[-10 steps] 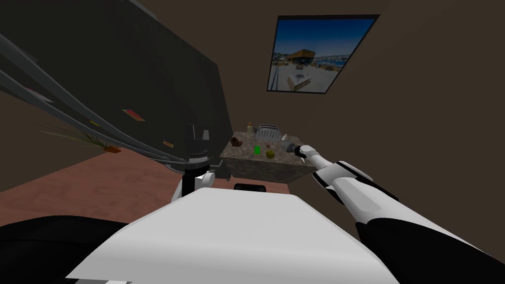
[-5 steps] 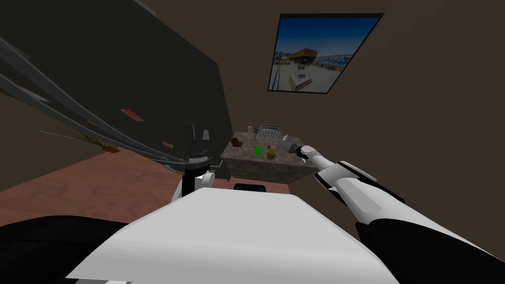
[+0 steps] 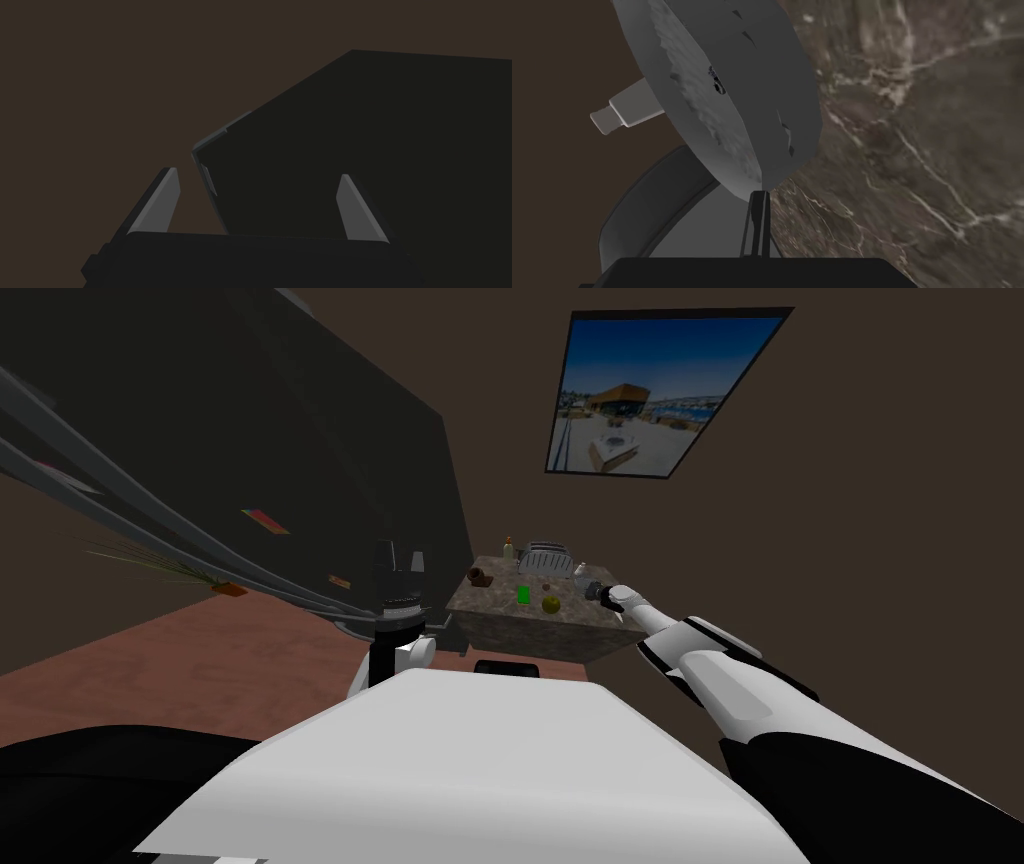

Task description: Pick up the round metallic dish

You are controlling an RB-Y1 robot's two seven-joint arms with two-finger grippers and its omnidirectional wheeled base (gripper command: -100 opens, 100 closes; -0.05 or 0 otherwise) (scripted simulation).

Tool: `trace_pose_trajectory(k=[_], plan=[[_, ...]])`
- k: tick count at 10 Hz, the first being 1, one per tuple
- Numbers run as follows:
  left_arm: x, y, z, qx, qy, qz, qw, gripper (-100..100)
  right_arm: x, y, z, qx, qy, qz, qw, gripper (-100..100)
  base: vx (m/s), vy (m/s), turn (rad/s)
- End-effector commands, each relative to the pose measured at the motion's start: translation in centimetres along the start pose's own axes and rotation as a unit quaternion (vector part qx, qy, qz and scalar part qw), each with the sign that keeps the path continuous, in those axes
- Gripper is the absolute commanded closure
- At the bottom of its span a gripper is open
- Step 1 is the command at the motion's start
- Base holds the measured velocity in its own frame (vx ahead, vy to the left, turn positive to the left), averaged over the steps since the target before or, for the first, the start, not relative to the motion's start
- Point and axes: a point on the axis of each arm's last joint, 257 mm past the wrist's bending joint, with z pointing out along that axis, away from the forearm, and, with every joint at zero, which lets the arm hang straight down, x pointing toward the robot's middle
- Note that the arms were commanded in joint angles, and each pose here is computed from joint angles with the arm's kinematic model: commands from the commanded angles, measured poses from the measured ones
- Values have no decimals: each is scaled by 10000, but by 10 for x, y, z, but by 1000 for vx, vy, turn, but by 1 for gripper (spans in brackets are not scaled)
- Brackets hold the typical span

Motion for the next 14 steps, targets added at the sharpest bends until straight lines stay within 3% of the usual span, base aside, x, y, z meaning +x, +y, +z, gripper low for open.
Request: trace_pose_trajectory(k=[1, 3, 4, 5, 7, 8, 9, 11, 14], plan=[[0, 0, 0, 0, 0, 0, 10000, 0, 0, 0, 0, 0, 0, 0, 10000, 100, 0, 0, 0], [0, 0, 0, 0, 0, 0, 10000, 0, 0, 0, 0, 0, 0, 0, 10000, 100, 0, 0, 0], [0, 0, 0, 0, 0, 0, 10000, 0, 0, 0, 0, 0, 0, 0, 10000, 0, 0, 0, 0], [0, 0, 0, 0, 0, 0, 10000, 0, -7, -22, -6, 58, -77, -234, 9997, -100, -139, 3, -105], [0, 0, 0, 1, 0, -1, 10000, 0, 6, -20, -8, 40, 49, -324, 9995, -100, -123, -4, -22], [0, 0, 0, 0, 0, 0, 10000, 0, -7, -22, -6, 58, -77, -234, 9997, -100, -11, 5, 2], [0, 0, 0, 0, 0, 0, 10000, 0, -11, -29, -12, -24, -126, -536, 9985, -100, -129, -12, -92], [0, 0, 0, 0, 0, -1, 10000, 0, -11, -29, -12, -24, -126, -536, 9985, -100, -113, 5, -32], [0, 0, 0, 1, 0, -1, 10000, 0, -13, -32, -19, -226, -159, -1038, 9942, -100, -163, -20, -72]])
